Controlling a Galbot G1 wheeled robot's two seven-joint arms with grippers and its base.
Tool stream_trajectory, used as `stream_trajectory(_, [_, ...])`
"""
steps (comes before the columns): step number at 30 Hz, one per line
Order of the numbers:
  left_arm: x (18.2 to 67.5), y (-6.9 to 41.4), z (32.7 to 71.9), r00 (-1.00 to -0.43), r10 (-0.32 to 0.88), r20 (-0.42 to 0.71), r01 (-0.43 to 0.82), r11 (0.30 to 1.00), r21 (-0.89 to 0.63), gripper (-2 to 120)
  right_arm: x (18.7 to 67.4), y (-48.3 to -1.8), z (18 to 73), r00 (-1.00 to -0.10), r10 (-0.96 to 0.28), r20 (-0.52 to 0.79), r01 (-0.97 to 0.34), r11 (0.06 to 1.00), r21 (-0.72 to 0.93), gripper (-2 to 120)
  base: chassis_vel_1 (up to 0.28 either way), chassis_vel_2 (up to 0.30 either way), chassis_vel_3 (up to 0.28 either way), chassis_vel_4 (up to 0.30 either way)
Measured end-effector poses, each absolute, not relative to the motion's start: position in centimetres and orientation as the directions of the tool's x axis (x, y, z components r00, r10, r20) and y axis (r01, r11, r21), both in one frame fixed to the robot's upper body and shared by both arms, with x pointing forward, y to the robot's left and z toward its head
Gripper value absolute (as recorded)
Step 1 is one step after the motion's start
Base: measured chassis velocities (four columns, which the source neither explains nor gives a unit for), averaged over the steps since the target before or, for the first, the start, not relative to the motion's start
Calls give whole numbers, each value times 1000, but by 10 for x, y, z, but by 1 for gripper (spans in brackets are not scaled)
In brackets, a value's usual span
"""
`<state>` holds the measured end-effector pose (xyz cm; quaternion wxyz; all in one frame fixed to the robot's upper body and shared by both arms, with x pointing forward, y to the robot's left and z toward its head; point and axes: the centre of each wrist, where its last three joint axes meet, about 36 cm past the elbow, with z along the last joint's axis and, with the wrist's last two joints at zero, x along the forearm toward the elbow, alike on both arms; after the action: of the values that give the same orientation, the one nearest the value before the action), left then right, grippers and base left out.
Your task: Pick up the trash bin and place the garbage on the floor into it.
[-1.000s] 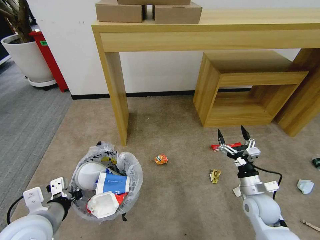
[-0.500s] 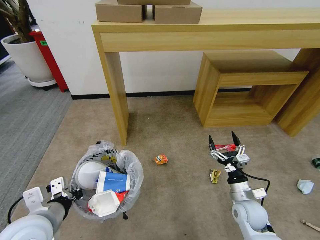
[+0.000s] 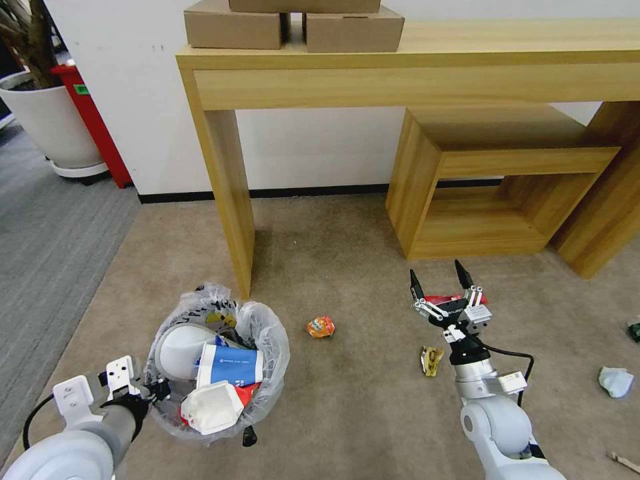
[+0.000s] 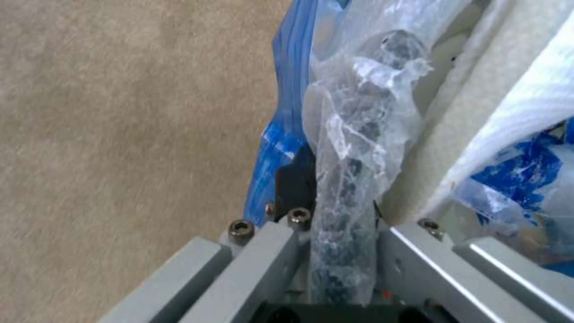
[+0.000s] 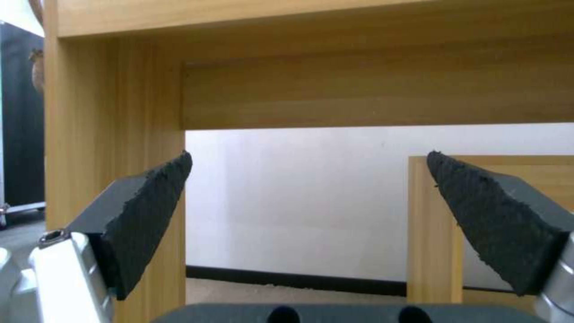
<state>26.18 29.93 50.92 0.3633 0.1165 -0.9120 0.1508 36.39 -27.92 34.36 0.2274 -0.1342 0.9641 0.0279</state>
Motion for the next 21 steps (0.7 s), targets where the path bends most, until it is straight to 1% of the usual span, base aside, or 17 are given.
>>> stream_trajectory(7, [262,299,509,-709,-103,698,-320,929,-189,0,367,-277,344,-859,-254,-444,-281,960,-7,100,-115,104,116,-116])
stream_trajectory(21, [263,300,509,-709,-101,697,-318,929,-188,0,369,-271,341,-862,-263,-433,-290,957,-4,100,-87,89,89,-91])
